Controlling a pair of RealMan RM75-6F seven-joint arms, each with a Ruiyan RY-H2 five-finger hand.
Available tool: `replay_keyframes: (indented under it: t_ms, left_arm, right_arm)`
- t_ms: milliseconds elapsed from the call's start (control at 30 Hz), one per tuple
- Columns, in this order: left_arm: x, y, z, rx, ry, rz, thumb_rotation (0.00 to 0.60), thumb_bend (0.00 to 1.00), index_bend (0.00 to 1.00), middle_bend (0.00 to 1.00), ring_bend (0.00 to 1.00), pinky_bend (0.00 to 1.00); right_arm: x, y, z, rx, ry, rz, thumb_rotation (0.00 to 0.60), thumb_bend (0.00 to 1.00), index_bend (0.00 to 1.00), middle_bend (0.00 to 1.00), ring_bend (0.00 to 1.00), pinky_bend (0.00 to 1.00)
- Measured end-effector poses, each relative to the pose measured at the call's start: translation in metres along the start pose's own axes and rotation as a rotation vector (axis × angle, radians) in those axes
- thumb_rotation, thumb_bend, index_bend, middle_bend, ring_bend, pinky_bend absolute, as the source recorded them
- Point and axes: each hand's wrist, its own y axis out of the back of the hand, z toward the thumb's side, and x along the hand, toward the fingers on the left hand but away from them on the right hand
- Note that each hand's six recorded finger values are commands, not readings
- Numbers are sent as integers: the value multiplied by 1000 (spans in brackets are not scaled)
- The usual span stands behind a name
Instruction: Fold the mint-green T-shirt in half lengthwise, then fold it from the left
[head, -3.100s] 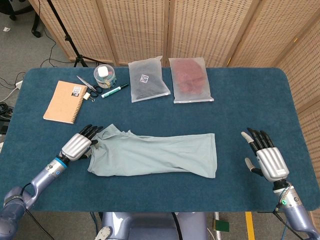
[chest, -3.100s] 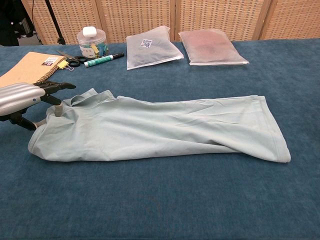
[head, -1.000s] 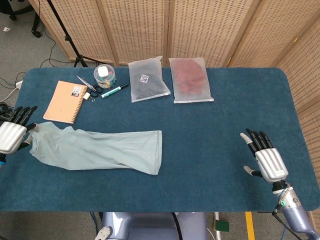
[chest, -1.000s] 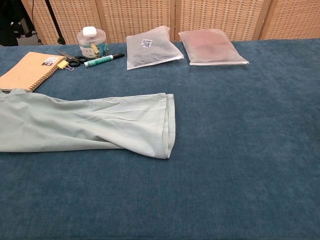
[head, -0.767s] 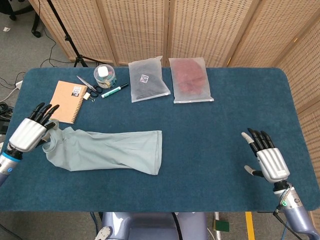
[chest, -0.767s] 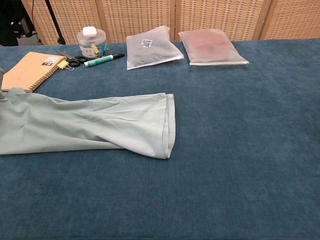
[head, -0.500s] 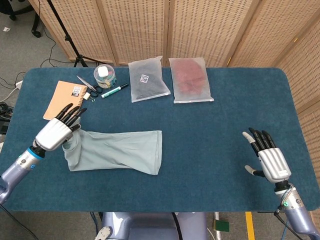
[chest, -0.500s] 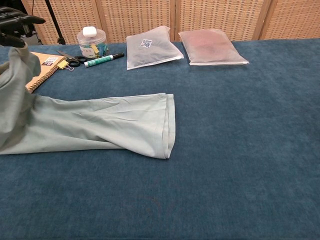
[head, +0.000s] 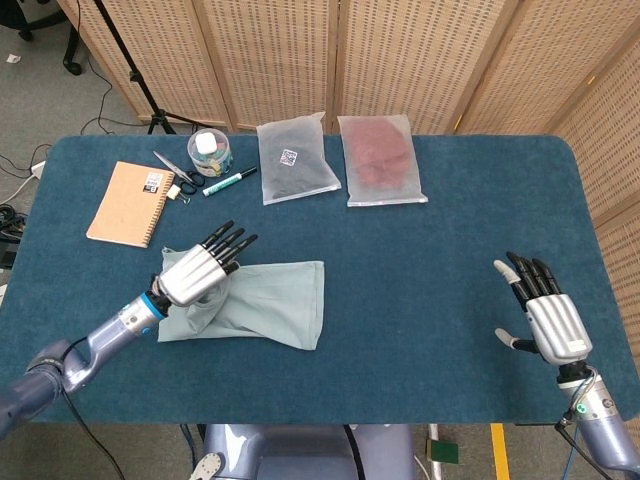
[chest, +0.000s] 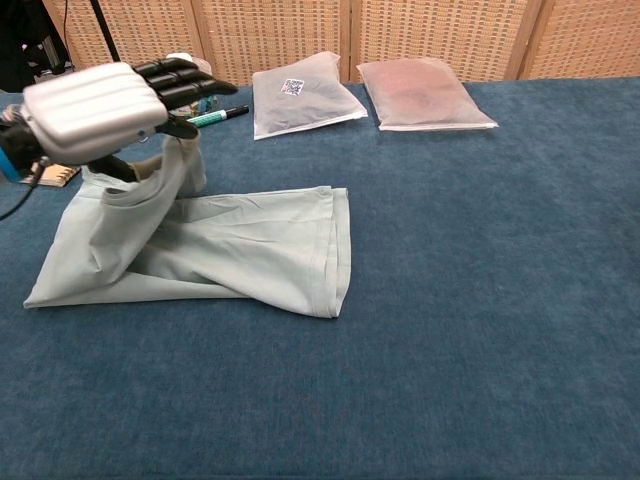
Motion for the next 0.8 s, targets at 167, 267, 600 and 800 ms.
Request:
replay_keyframes:
  t_ms: [167, 267, 600, 800]
  left_arm:
    - [28, -1, 25, -14, -31, 13, 600, 546, 843, 0, 0, 0]
    - [39, -1, 33, -13, -39, 11, 600, 545, 843, 0, 0, 0]
    - [66, -7, 55, -19, -49, -5, 600, 527, 843, 0, 0, 0]
    - [79, -15, 69, -28, -45, -33, 600, 505, 843, 0, 0, 0]
  right_arm:
    - [0, 0, 0, -1, 0, 2, 600, 34, 0, 0, 0, 0]
    - [0, 0, 0, -5, 0, 2, 600, 39, 0, 0, 0, 0]
    - [0, 2, -1, -10, 0, 1, 600, 41, 0, 0, 0, 0]
    - [1, 2, -1, -12, 0, 4, 600, 41, 0, 0, 0, 0]
